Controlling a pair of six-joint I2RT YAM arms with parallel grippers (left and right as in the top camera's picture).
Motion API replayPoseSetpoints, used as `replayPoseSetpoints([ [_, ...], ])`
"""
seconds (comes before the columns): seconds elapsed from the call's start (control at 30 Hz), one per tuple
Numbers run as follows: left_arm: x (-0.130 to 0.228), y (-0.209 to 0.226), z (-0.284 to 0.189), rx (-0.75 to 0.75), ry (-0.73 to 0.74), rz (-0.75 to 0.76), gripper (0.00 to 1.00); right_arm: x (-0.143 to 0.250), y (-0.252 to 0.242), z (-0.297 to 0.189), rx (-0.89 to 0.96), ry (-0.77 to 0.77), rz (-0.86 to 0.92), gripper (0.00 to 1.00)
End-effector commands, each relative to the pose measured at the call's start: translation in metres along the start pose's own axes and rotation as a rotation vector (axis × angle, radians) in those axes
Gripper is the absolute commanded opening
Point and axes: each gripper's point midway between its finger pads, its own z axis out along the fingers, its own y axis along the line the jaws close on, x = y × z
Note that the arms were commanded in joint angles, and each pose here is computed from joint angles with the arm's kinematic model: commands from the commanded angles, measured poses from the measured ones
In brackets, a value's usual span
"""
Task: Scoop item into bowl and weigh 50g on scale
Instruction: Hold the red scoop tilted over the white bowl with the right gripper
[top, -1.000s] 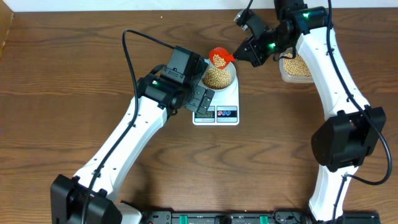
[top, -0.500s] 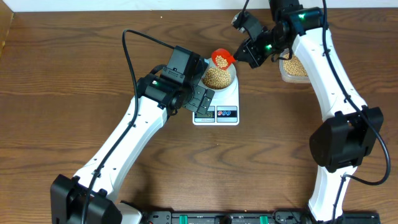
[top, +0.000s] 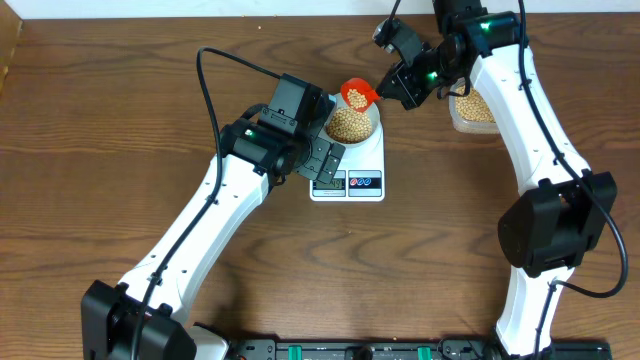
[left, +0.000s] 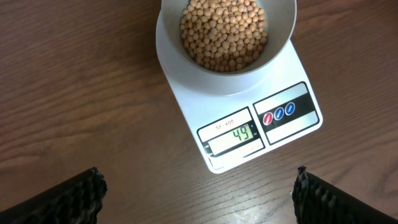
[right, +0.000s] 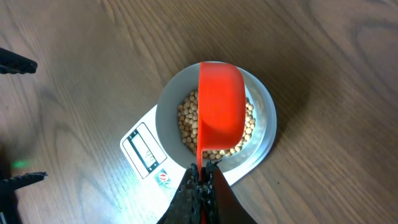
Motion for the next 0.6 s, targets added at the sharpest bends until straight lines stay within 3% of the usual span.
replayPoseSetpoints([
  [0.0, -0.0031, 0.0024, -0.0079, -0.014, -0.021, 0.005, 0.98, -0.0118, 0.0061, -0.0139, 0.017, -0.034, -0.068, 0.01],
  [0.57, -0.0031, 0.0026, -0.0079, -0.014, -0.021, 0.005, 0.98, -0.0103, 0.0062, -0.0139, 0.019, -0.027, -0.152, 0.01],
])
